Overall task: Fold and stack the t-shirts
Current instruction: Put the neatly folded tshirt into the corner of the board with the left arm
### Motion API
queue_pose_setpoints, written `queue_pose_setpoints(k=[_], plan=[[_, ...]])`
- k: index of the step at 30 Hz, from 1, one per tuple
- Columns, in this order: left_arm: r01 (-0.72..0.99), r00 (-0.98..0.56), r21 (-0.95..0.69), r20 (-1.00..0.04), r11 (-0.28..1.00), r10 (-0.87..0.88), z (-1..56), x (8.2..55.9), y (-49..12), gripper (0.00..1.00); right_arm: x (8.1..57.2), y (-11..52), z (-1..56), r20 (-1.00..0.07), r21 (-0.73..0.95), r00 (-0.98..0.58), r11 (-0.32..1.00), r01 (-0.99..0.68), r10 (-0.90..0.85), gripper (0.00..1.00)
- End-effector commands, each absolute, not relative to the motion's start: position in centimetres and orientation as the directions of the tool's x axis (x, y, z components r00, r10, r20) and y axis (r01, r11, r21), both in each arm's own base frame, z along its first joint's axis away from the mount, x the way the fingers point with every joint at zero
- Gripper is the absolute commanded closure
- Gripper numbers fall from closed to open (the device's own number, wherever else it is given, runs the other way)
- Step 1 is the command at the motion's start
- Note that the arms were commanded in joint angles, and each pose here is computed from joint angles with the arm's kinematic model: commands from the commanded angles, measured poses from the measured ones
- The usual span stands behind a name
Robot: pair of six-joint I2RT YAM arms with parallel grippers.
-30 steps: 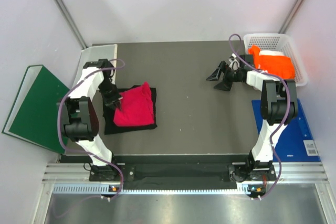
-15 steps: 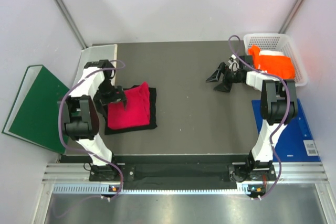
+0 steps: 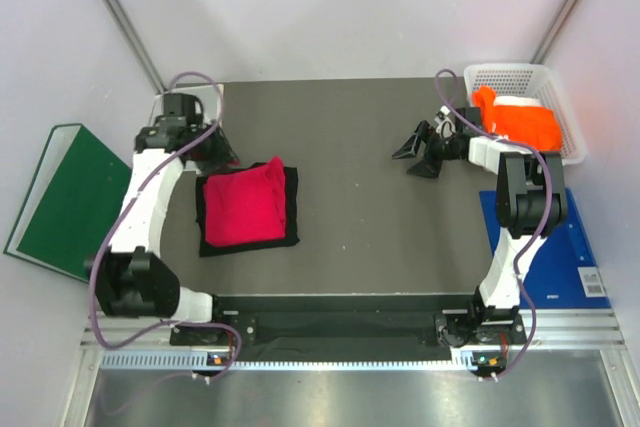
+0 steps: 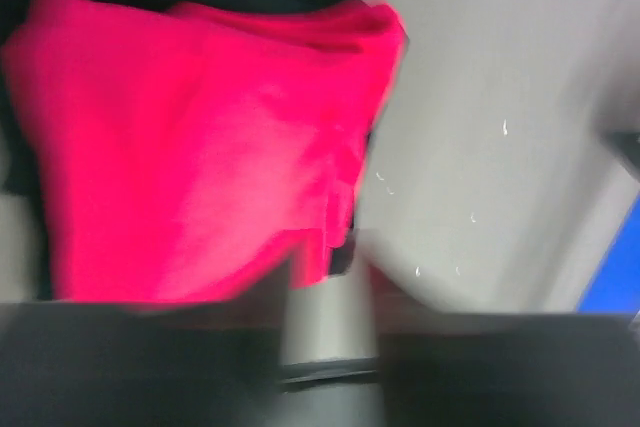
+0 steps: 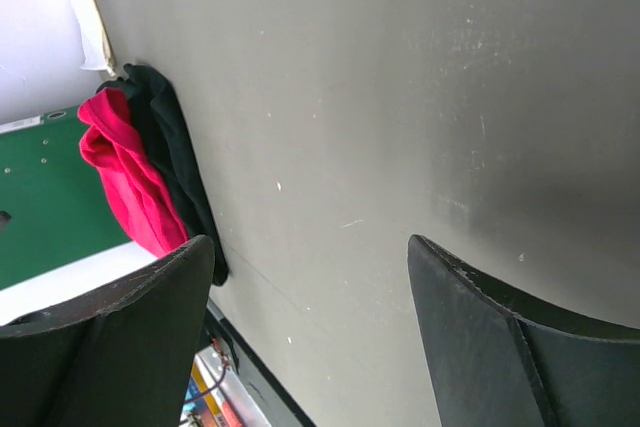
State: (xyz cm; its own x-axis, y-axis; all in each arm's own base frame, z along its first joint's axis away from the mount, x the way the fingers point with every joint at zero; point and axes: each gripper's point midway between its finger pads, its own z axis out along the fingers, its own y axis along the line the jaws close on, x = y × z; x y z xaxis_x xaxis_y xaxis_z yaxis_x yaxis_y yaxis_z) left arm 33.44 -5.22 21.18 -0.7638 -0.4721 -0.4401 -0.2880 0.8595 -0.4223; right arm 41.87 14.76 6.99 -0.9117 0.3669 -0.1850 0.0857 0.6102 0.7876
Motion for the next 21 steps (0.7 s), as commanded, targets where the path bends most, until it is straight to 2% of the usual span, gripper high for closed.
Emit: queue_pose_setpoints(k=[1, 2, 4, 5, 7, 8, 13, 17, 21], plan=[[-0.150, -0.862, -0.463, -0.371, 0.874, -0.345, 17.6, 35.0, -12.6, 1.00, 42.0, 15.0, 7.2, -0.214, 0.792, -0.913, 0.609, 0.047, 0.348, 0.22], [-0.126, -0.858, -0.416, -0.410, 0.901, -0.309, 18.0, 35.9, -13.1, 1.00, 42.0, 14.9, 7.2, -0.215, 0.791, -0.912, 0.610, 0.046, 0.349, 0.22], [-0.083, -0.912, -0.326, -0.357, 0.942, -0.204, 15.5, 35.4, -15.9, 1.00, 41.9, 15.0, 7.4, -0.218, 0.792, -0.912, 0.610, 0.043, 0.347, 0.22], [-0.052, -0.909, -0.314, -0.379, 0.948, -0.175, 16.5, 36.4, -16.9, 1.00, 41.8, 15.0, 7.5, -0.219, 0.792, -0.912, 0.609, 0.041, 0.346, 0.22], [-0.040, -0.945, -0.241, -0.307, 0.970, -0.115, 13.7, 36.2, -18.6, 1.00, 41.9, 14.9, 7.7, -0.228, 0.790, -0.911, 0.612, 0.033, 0.344, 0.21], [-0.040, -0.941, -0.232, -0.317, 0.972, -0.114, 13.9, 37.1, -19.2, 1.00, 42.0, 14.8, 7.9, -0.235, 0.788, -0.910, 0.615, 0.027, 0.342, 0.21], [-0.048, -0.979, -0.161, -0.190, 0.986, -0.079, 9.2, 37.1, -20.9, 1.00, 42.1, 14.8, 8.6, -0.256, 0.780, -0.908, 0.626, 0.009, 0.331, 0.20], [-0.049, -0.995, -0.097, -0.078, 0.994, -0.056, 6.1, 35.5, -20.8, 1.00, 42.3, 14.7, 8.8, -0.262, 0.778, -0.908, 0.628, 0.003, 0.328, 0.20], [-0.070, -0.997, -0.021, -0.020, 0.997, -0.071, 4.3, 33.7, -19.2, 1.00, 42.5, 14.6, 8.7, -0.262, 0.778, -0.906, 0.628, 0.005, 0.331, 0.20]])
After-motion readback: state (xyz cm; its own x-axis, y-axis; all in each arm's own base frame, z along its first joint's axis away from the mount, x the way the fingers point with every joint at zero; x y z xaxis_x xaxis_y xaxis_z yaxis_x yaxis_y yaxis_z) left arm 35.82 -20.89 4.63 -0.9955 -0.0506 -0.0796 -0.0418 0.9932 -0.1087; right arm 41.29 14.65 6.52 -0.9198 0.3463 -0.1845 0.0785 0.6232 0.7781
